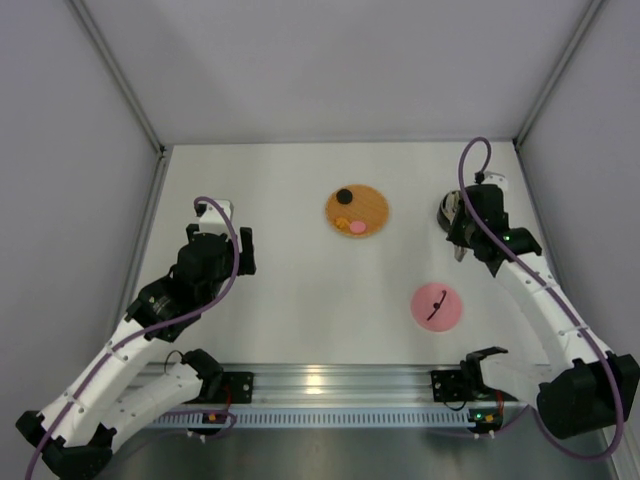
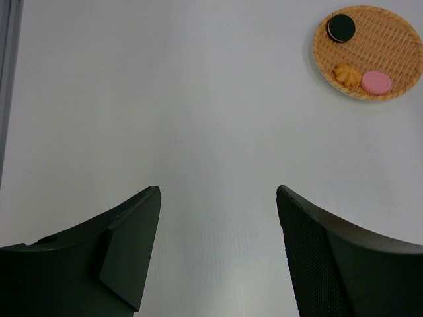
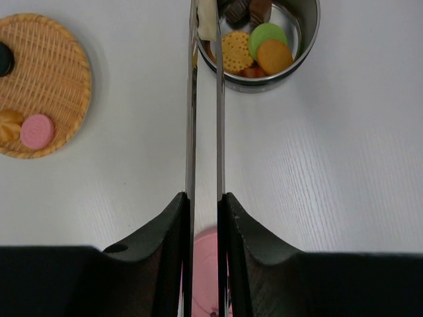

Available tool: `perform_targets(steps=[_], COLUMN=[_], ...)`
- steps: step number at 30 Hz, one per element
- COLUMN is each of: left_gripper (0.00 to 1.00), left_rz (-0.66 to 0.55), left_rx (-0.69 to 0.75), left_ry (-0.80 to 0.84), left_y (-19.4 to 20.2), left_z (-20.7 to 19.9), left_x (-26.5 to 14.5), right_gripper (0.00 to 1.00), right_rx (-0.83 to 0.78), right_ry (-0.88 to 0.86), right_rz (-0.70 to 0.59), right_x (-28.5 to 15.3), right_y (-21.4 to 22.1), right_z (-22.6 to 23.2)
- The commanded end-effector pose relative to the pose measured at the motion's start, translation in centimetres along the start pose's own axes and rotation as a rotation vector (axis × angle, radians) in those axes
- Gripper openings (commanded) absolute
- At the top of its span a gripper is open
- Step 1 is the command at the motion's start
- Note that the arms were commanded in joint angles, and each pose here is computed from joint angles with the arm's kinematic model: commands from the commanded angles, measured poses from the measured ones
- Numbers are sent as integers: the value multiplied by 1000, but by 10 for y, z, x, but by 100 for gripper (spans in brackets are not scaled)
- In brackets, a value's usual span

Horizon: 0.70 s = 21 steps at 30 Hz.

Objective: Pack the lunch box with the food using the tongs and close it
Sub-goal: Place the fake food in the packing box.

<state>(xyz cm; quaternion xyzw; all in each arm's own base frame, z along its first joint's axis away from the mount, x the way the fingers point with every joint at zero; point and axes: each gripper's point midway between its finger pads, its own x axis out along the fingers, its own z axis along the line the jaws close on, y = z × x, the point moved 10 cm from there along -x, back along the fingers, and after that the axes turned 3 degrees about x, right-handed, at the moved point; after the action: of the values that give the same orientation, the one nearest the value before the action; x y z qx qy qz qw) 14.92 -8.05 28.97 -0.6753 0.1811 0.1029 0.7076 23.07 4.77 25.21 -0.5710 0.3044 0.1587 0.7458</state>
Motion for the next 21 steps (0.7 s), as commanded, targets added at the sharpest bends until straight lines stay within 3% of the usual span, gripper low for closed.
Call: perform_targets(steps=[1, 16, 21], left_gripper=[76, 76, 76], left_rz=[-30, -29, -28], left_rx=[-8, -8, -7], left_ry=[6, 6, 7], left_y=[-3, -3, -2], left_z=[0, -1, -1], left_x=[0, 1, 1], right_gripper=[19, 20, 31], right_rx=[13, 13, 10], right_ry=[-5, 37, 45], right_rz=[-28, -16, -11], right_x=[-3, 4, 6], right_y=[-4, -1, -1], right_z=[-5, -15, -16])
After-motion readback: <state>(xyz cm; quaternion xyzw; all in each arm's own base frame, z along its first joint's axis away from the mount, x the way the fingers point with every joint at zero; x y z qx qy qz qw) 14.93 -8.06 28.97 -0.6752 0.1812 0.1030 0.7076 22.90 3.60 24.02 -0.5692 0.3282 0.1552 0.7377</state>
